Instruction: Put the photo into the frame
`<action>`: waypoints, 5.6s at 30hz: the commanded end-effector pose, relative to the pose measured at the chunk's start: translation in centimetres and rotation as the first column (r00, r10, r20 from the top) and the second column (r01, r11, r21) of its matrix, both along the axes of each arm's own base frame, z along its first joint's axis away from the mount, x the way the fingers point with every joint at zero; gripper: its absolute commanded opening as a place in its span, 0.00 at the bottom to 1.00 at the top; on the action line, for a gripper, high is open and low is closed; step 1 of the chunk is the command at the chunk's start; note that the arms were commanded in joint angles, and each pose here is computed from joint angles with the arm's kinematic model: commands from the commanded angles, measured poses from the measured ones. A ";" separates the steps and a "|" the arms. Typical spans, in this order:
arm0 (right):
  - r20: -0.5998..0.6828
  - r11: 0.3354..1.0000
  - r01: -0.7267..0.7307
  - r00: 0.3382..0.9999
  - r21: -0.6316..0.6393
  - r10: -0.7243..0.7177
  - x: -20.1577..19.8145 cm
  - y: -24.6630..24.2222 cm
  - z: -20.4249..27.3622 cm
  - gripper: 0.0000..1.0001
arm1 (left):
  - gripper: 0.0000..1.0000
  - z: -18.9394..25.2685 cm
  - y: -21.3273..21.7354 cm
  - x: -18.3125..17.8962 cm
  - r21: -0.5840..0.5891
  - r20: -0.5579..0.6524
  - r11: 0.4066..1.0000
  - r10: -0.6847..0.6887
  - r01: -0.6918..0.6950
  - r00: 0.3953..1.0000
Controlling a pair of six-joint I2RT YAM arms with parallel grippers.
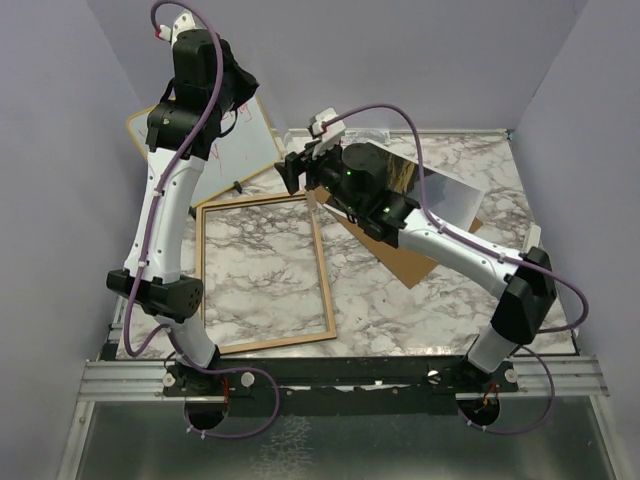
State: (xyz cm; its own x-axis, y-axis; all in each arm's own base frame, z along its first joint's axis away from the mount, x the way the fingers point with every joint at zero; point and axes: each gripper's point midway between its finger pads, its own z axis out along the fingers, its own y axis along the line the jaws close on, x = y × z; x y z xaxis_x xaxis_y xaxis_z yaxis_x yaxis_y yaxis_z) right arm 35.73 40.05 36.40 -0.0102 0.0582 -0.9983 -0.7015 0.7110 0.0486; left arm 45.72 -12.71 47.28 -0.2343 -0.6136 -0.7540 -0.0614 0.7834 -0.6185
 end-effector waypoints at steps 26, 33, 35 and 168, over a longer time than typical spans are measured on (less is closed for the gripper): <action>0.183 0.913 0.376 0.920 -0.157 -0.347 2.5 -2.5 -0.8 0.01 | 0.58 3.0 -1.9 -2.7 -0.042 0.112 0.988 -0.145 0.151 0.983; 0.225 0.939 0.335 0.923 -0.077 -0.311 0.2 -4.8 3.1 0.01 | 0.97 6.3 -3.7 -5.0 0.050 0.284 0.951 -0.306 0.305 0.909; 0.227 0.944 0.323 0.927 -0.073 -0.299 -0.2 -5.2 3.4 0.01 | 0.99 7.7 -3.8 -6.1 0.079 0.348 0.943 -0.330 0.323 0.878; -0.555 0.777 -0.168 0.610 0.607 0.565 4.5 -14.0 -10.9 0.99 | 0.00 -12.8 -1.3 -6.9 -0.691 0.156 0.515 -0.580 0.508 0.800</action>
State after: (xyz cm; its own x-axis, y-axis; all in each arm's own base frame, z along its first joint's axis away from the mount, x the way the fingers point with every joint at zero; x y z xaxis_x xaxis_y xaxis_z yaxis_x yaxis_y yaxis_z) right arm 41.42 25.55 20.21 -0.8389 0.3299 -0.4329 -0.3351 0.3136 0.8885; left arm 38.97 -13.83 32.93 -0.7081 -0.6829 -0.1795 0.1557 0.0970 -0.9830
